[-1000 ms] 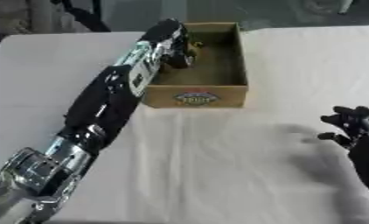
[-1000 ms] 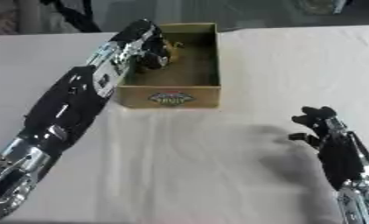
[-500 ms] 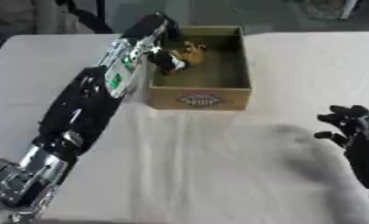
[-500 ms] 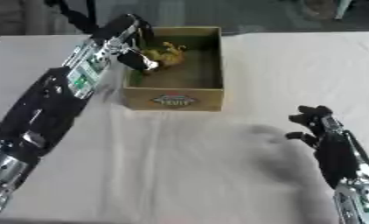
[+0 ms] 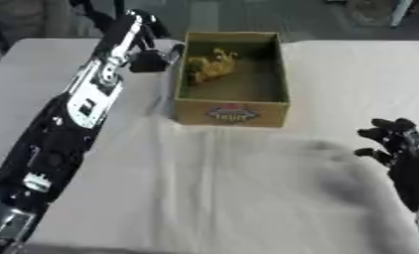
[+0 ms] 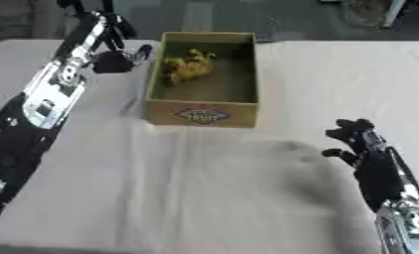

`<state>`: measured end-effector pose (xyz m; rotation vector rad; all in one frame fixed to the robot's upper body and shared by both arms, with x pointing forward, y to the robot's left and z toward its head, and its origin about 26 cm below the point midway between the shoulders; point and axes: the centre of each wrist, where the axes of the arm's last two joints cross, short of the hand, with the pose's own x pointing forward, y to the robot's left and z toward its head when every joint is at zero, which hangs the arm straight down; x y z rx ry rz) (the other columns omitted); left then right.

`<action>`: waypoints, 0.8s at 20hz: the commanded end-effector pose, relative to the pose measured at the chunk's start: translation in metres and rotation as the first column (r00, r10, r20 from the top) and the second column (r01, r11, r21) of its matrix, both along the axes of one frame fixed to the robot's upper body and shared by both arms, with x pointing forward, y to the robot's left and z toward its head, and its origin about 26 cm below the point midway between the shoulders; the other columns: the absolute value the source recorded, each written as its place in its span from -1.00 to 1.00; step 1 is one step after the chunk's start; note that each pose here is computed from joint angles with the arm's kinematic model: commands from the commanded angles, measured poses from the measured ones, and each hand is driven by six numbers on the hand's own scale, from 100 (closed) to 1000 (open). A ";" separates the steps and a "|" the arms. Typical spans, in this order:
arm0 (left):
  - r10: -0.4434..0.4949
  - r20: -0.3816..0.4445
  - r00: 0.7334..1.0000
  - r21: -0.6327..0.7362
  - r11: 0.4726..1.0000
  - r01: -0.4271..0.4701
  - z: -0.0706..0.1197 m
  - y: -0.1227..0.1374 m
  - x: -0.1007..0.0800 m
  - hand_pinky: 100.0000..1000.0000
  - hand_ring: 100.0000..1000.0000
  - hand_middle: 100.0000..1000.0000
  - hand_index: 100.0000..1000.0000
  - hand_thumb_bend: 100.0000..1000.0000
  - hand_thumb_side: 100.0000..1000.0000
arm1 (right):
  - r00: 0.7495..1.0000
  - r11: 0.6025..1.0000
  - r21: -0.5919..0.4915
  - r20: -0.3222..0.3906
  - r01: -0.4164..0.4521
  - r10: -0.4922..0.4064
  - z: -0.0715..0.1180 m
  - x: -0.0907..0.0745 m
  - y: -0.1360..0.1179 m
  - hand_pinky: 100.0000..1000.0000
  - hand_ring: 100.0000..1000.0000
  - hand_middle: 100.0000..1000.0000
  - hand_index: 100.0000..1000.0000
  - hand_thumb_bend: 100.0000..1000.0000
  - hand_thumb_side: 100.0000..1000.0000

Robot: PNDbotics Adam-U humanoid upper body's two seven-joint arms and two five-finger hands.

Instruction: Pick up objects on the table and place them in the box.

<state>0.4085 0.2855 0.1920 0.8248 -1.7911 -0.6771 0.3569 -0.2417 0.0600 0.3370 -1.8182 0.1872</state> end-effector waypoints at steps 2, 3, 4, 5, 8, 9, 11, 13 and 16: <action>0.036 0.119 0.992 -0.152 0.988 -0.018 0.021 0.020 -0.024 -0.09 -0.12 -0.07 0.08 -0.58 -0.41 | 0.999 1.000 0.001 0.030 0.011 -0.011 0.009 0.002 -0.004 0.09 0.61 0.12 0.48 -1.00 0.45; 0.041 0.126 0.991 -0.192 0.981 -0.016 0.018 0.023 -0.028 -0.09 -0.13 -0.08 0.08 -0.62 -0.36 | 0.999 1.000 0.002 0.031 0.011 -0.011 0.009 0.002 -0.004 0.10 0.61 0.12 0.48 -1.00 0.45; 0.047 0.132 0.990 -0.233 0.972 -0.015 0.015 0.025 -0.032 -0.10 -0.13 -0.08 0.08 -0.64 -0.32 | 0.999 1.000 0.003 0.032 0.011 -0.011 0.009 0.002 -0.004 0.10 0.61 0.13 0.48 -1.00 0.45; 0.051 0.139 0.989 -0.268 0.963 -0.012 0.012 0.027 -0.036 -0.10 -0.13 -0.08 0.08 -0.64 -0.30 | 0.999 1.000 0.004 0.033 0.012 -0.012 0.009 0.002 -0.005 0.10 0.61 0.13 0.48 -1.00 0.45; 0.060 0.145 0.988 -0.355 0.935 -0.004 0.002 0.032 -0.046 -0.11 -0.14 -0.09 0.07 -0.67 -0.18 | 0.999 1.000 0.007 0.038 0.013 -0.014 0.009 0.002 -0.006 0.10 0.61 0.13 0.48 -1.00 0.43; 0.060 0.145 0.988 -0.382 0.924 0.000 -0.001 0.033 -0.049 -0.12 -0.14 -0.09 0.07 -0.68 -0.13 | 0.999 1.000 0.010 0.040 0.013 -0.014 0.010 0.002 -0.006 0.10 0.61 0.13 0.48 -1.00 0.43; 0.054 0.142 0.988 -0.435 0.900 0.014 -0.007 0.033 -0.054 -0.12 -0.15 -0.10 0.07 -0.68 -0.04 | 0.999 1.000 0.014 0.042 0.014 -0.014 0.010 0.001 -0.006 0.10 0.61 0.13 0.48 -1.00 0.42; 0.044 0.138 0.989 -0.487 0.873 0.029 -0.012 0.032 -0.057 -0.13 -0.15 -0.10 0.06 -0.68 0.04 | 0.999 1.000 0.017 0.044 0.012 -0.013 0.009 0.001 -0.006 0.10 0.61 0.13 0.48 -1.00 0.42; 0.028 0.134 0.991 -0.547 0.836 0.051 -0.020 0.030 -0.063 -0.13 -0.15 -0.11 0.06 -0.66 0.12 | 0.999 1.000 0.019 0.046 0.014 -0.015 0.009 0.001 -0.007 0.10 0.61 0.13 0.48 -1.00 0.41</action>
